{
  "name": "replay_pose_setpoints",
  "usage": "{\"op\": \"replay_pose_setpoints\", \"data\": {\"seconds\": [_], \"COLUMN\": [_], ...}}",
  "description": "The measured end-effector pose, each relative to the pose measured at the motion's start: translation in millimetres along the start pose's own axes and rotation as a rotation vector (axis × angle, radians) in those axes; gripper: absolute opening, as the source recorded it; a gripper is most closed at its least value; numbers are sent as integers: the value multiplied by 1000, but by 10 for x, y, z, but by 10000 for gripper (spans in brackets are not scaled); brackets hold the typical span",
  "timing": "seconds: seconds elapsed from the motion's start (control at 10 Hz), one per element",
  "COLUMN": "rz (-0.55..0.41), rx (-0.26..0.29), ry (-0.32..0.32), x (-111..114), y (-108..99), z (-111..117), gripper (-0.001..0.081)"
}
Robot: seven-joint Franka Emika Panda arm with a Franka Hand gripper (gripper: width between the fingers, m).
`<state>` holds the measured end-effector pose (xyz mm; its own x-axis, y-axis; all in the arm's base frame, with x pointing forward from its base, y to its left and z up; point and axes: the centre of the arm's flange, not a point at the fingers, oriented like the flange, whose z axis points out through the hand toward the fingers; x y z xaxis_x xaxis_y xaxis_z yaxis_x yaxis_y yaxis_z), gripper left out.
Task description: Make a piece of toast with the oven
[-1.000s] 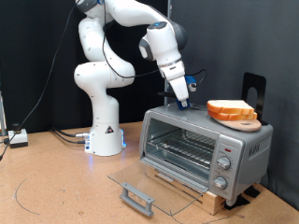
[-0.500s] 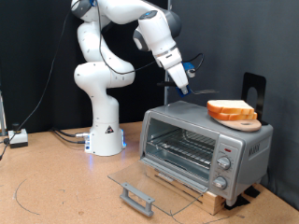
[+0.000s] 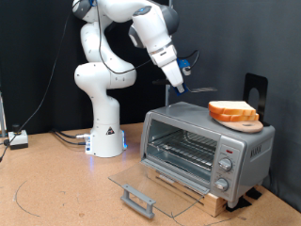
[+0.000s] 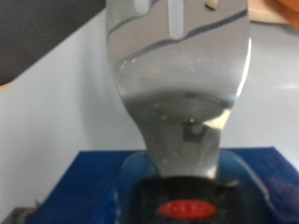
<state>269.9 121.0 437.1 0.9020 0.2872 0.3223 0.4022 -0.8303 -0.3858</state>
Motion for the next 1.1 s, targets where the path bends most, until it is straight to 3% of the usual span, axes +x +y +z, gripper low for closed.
{"op": "replay_pose_setpoints", "data": {"seconds": [0.2, 0.5, 0.9, 1.1], "rz": [86, 152, 118, 125], "rx": [-32, -132, -96, -89], "ry": [39, 45, 38, 37], "x": [5, -46, -223, -229], "y": [219, 571, 932, 966], "z": [-163, -340, -550, -602], "gripper": [422, 422, 422, 422]}}
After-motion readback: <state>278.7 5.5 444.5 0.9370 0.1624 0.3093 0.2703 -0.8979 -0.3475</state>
